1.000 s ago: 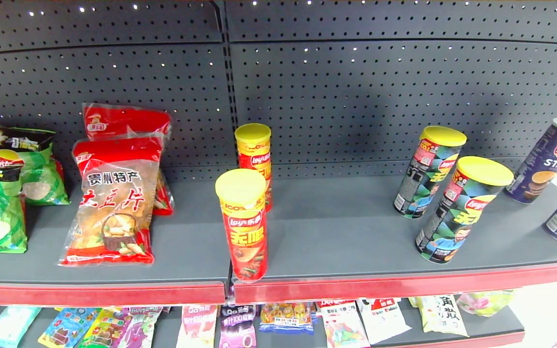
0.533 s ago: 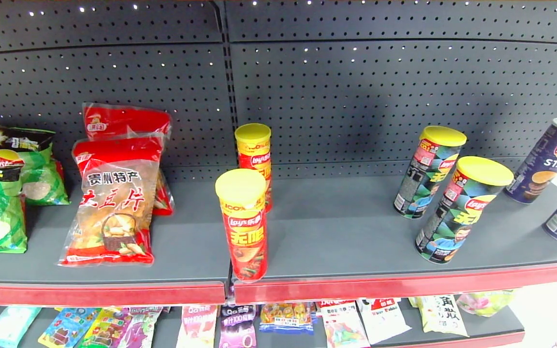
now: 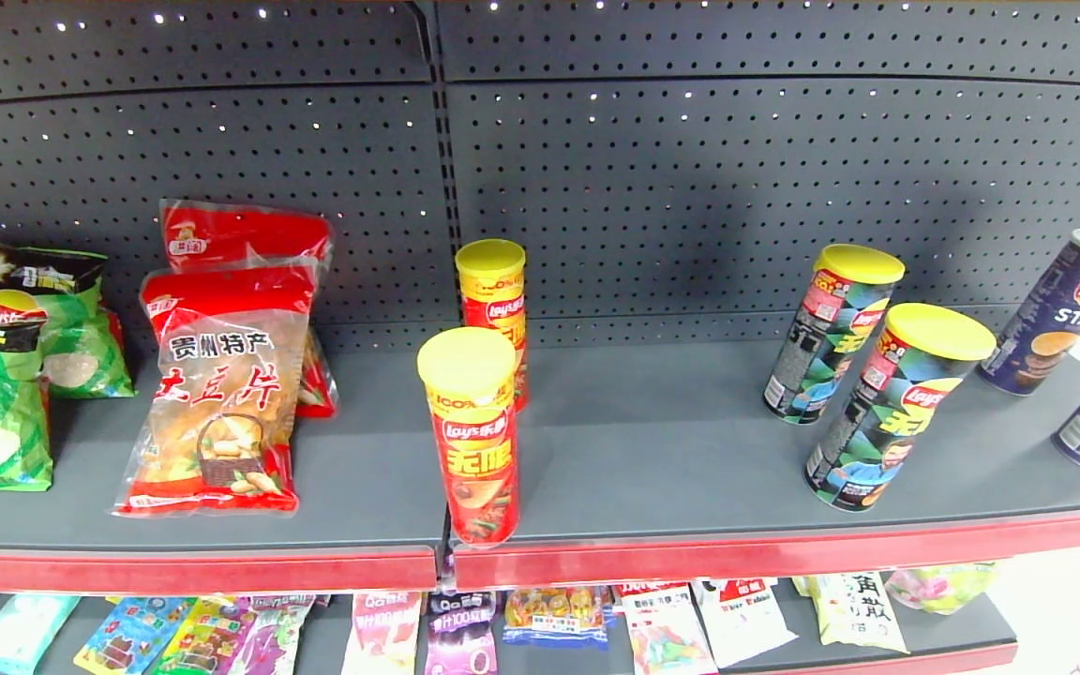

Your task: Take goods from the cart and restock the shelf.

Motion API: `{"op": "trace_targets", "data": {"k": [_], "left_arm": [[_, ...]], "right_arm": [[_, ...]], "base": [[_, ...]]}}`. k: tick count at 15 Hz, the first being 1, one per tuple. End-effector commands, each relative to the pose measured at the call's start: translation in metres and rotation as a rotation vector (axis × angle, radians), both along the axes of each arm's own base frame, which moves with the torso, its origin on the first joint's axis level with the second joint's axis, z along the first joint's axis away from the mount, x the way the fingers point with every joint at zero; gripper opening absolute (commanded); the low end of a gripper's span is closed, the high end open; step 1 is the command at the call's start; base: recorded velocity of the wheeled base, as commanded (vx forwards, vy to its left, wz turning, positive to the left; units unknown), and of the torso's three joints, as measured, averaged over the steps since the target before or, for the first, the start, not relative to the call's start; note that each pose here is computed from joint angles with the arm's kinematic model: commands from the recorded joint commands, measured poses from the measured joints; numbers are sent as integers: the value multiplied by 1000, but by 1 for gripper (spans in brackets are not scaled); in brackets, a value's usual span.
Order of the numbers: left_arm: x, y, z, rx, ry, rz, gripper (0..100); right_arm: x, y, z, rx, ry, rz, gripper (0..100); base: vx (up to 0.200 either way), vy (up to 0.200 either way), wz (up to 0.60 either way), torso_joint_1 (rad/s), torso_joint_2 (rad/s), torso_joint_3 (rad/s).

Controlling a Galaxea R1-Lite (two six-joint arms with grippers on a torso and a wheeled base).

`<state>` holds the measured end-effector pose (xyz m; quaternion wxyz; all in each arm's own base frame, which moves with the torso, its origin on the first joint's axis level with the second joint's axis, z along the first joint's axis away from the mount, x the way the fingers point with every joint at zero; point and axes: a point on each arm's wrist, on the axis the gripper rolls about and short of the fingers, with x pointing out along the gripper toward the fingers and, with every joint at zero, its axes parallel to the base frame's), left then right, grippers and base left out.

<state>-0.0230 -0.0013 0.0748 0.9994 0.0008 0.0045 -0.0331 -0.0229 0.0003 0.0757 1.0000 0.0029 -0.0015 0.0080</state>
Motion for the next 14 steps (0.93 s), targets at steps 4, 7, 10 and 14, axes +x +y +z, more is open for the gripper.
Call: {"op": "trace_targets", "data": {"k": [4, 7, 10, 14], "left_arm": [[0, 0, 0, 1, 0, 0, 100], [0, 0, 0, 1, 0, 0, 100], [0, 0, 0, 3, 0, 0, 100], [0, 0, 0, 7, 0, 0, 100]], "right_arm": [[0, 0, 0, 0, 0, 1, 100], [0, 0, 0, 0, 1, 1, 100], [0, 0, 0, 0, 1, 1, 100], [0, 0, 0, 0, 1, 7, 100]], "base": [[0, 0, 0, 0, 0, 0], [0, 0, 0, 0, 0, 0], [0, 0, 0, 0, 0, 0], [0, -200, 0, 1, 0, 4]]}}
